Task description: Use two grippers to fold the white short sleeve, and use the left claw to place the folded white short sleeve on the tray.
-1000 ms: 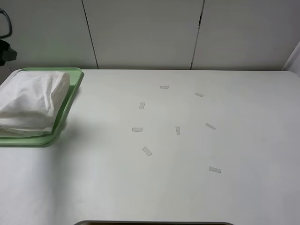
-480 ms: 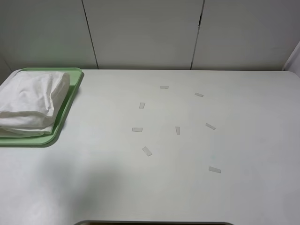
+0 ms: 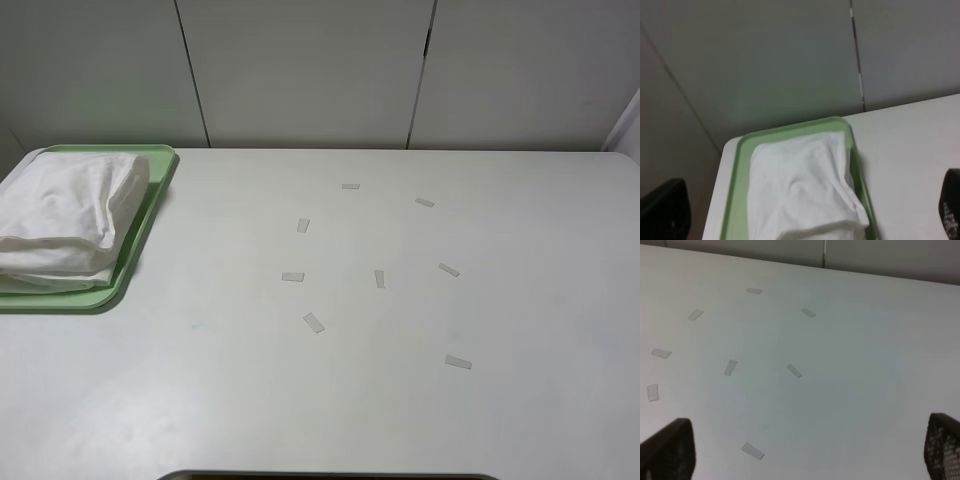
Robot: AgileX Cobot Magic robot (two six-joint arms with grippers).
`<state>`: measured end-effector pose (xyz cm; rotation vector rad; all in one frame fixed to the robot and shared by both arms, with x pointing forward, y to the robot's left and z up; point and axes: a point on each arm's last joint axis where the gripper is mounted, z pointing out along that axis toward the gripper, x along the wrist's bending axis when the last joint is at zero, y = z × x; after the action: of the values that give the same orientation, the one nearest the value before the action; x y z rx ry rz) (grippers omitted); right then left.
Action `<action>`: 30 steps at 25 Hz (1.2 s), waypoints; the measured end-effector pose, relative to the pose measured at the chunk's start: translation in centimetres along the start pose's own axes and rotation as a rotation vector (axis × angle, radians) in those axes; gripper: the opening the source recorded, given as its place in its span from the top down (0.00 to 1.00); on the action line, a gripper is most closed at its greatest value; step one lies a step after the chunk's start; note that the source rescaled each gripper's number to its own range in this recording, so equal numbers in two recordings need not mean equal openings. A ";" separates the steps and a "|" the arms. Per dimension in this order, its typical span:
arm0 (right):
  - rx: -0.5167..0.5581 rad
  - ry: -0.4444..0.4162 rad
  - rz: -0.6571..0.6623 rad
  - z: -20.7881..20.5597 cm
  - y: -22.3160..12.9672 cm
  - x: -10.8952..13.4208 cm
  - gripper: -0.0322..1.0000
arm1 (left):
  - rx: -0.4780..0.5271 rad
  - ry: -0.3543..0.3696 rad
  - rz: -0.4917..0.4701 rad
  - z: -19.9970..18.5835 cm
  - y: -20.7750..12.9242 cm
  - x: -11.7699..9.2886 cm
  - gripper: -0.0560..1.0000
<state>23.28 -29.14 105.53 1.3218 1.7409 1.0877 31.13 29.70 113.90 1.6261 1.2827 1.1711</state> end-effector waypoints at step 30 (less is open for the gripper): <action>0.001 0.000 0.000 0.0 0.0 0.0 0.00 | 0.331 -0.043 -0.107 -5.1 -12.1 -2.3 0.00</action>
<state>23.28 -29.14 105.53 1.3223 1.7417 1.0871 22.51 30.18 103.76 1.7787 1.5795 0.8884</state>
